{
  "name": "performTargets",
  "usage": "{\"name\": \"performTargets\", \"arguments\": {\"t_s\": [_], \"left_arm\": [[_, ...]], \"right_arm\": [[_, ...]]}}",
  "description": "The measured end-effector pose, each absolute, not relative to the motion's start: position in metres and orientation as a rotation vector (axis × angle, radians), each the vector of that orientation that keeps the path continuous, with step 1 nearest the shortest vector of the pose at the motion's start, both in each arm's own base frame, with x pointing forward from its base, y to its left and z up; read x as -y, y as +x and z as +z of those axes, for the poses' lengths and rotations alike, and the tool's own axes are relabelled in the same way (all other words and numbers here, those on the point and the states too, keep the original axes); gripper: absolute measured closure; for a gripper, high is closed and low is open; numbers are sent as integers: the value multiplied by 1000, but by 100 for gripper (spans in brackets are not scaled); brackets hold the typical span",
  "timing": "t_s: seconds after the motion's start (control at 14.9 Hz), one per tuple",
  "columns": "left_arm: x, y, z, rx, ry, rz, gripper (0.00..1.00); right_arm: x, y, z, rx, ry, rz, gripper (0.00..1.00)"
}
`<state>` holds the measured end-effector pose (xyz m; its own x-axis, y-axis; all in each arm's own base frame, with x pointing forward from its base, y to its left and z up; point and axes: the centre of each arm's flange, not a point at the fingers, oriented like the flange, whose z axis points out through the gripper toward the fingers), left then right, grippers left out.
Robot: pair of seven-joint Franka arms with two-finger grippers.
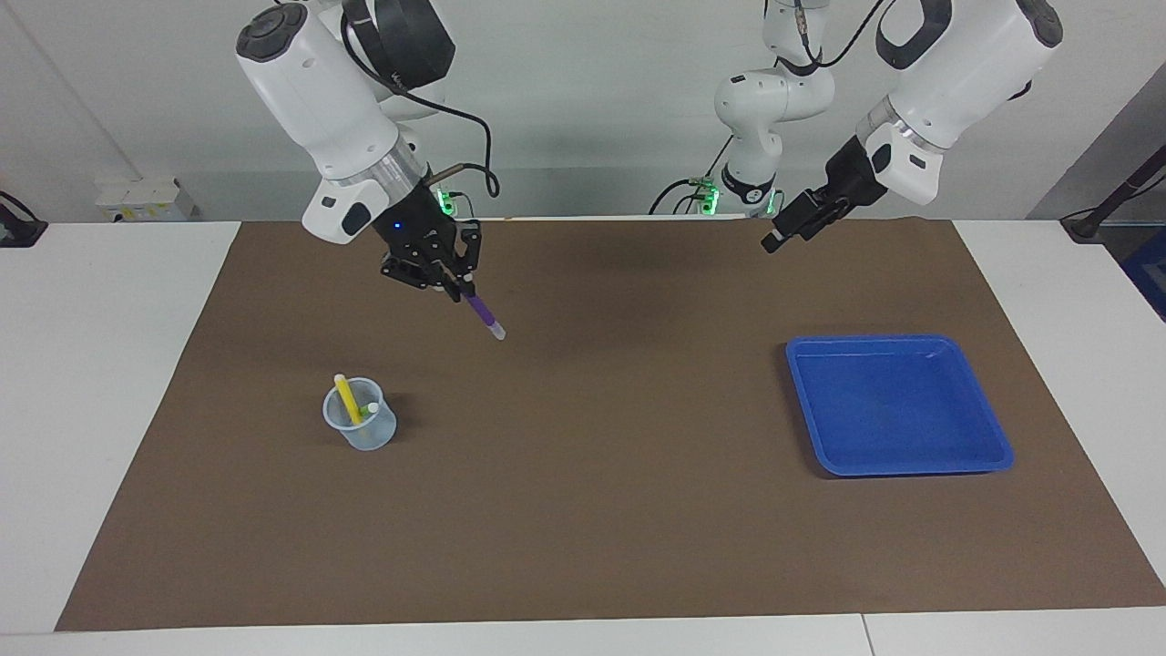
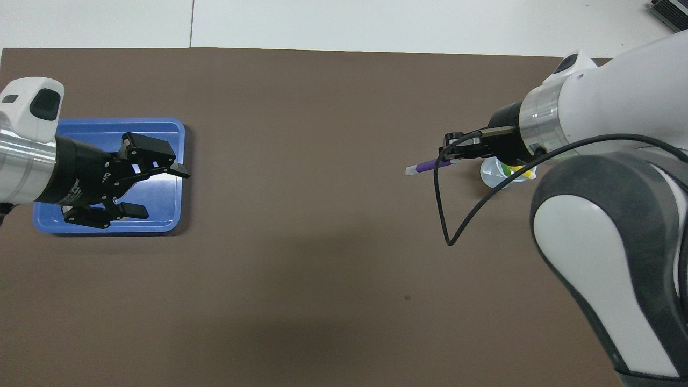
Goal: Right arm passes pens to left for tray arrangement
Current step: 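Carry the pen toward the left gripper while the left gripper rises to meet it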
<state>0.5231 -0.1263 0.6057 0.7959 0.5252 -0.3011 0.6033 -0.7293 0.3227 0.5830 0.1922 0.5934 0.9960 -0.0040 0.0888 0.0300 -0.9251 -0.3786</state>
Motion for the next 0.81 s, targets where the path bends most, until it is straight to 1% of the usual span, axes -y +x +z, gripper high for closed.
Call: {"name": "performTargets", "arguments": {"t_s": [0.27,0.54,0.81], "left_arm": [[139,528,606,-1147,2379,-298,0],[166,530,601,-1310,2240,-272,0],[207,524,575,-1408,2125,-281,0]], "right_arm": [[-225,581,601,-323,-2600,-82,83],[-259,576,610,-569,-2451,-40,83],[-285,574,617,-782,-2289,1,83]]}}
